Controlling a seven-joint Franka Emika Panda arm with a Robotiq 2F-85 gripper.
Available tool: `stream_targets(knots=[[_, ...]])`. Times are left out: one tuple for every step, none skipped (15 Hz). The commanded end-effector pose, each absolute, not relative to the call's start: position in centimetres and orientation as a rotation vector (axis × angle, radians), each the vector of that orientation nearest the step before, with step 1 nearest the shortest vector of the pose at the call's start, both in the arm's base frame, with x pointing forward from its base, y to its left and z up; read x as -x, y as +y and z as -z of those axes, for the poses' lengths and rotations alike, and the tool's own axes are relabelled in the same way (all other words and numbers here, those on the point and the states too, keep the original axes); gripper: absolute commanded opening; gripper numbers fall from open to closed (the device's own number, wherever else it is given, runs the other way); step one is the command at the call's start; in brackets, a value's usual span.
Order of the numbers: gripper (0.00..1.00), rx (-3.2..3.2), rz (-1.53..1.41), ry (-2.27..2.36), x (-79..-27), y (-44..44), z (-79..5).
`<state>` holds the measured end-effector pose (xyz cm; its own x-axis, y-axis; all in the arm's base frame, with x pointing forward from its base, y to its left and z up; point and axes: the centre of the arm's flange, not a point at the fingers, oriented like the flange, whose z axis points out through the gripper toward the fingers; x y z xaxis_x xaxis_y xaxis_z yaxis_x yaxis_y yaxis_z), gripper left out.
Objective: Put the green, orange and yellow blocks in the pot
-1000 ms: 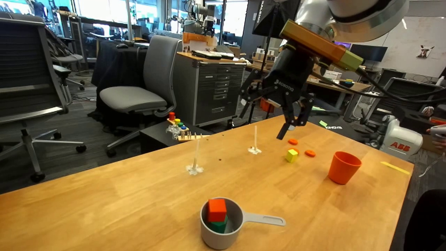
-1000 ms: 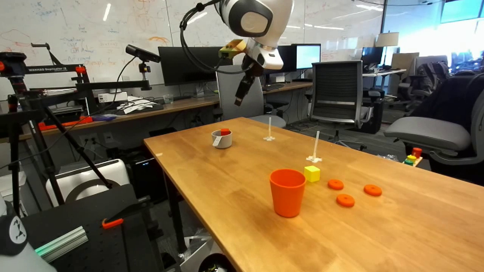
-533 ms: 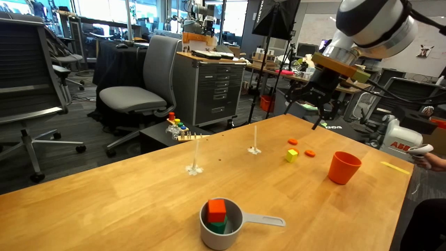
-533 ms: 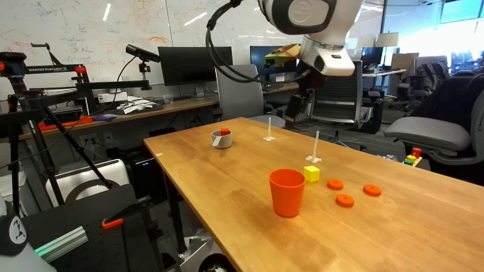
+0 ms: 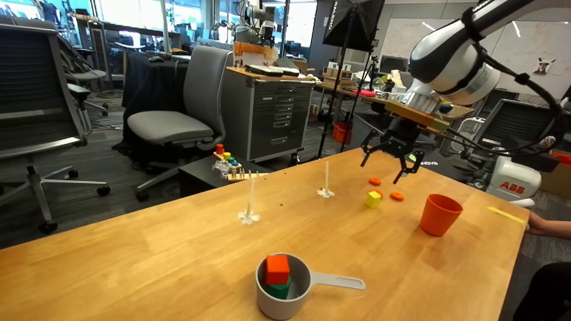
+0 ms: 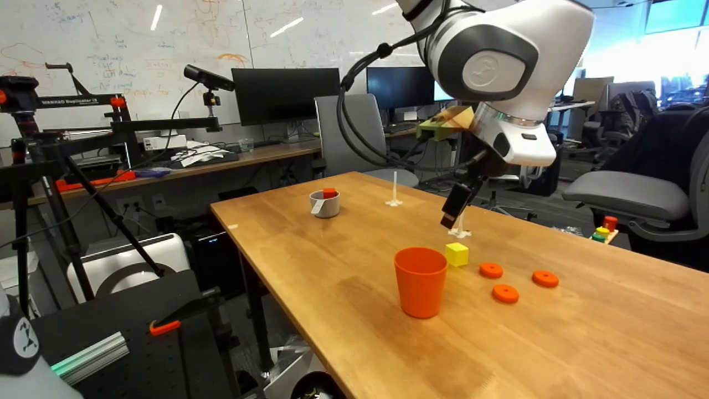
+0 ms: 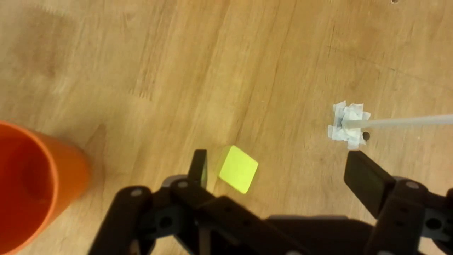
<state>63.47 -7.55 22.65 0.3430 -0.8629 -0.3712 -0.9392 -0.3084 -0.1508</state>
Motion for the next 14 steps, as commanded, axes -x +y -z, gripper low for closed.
stream_targets(knots=[[1.0,2.237,-0.347,1.564,-67.2,-5.1,-20.1],[1.0,2.23,-0.361,1.555,-67.5,-4.5,-19.4],[1.0,2.227,-0.369,1.55,-67.8,-3.9,-19.0],[1.0,2.221,-0.376,1.549,-67.7,-3.7,-18.6],[1.0,2.213,-0.385,1.549,-67.8,-3.5,-18.2],[1.0,2.201,-0.387,1.563,-67.4,-3.6,-18.0],[1.0,2.191,-0.392,1.577,-66.9,-3.8,-17.7],[1.0,2.177,-0.399,1.589,-66.4,-3.9,-17.6],[1.0,2.16,-0.407,1.603,-65.8,-4.0,-17.6],[1.0,2.148,-0.418,1.62,-65.2,-4.2,-17.4],[1.0,2.136,-0.419,1.635,-64.8,-4.4,-17.2],[1.0,2.121,-0.427,1.645,-64.2,-4.6,-17.0],[1.0,2.107,-0.432,1.655,-63.9,-4.8,-16.8],[1.0,2.091,-0.438,1.667,-63.5,-5.3,-16.6]])
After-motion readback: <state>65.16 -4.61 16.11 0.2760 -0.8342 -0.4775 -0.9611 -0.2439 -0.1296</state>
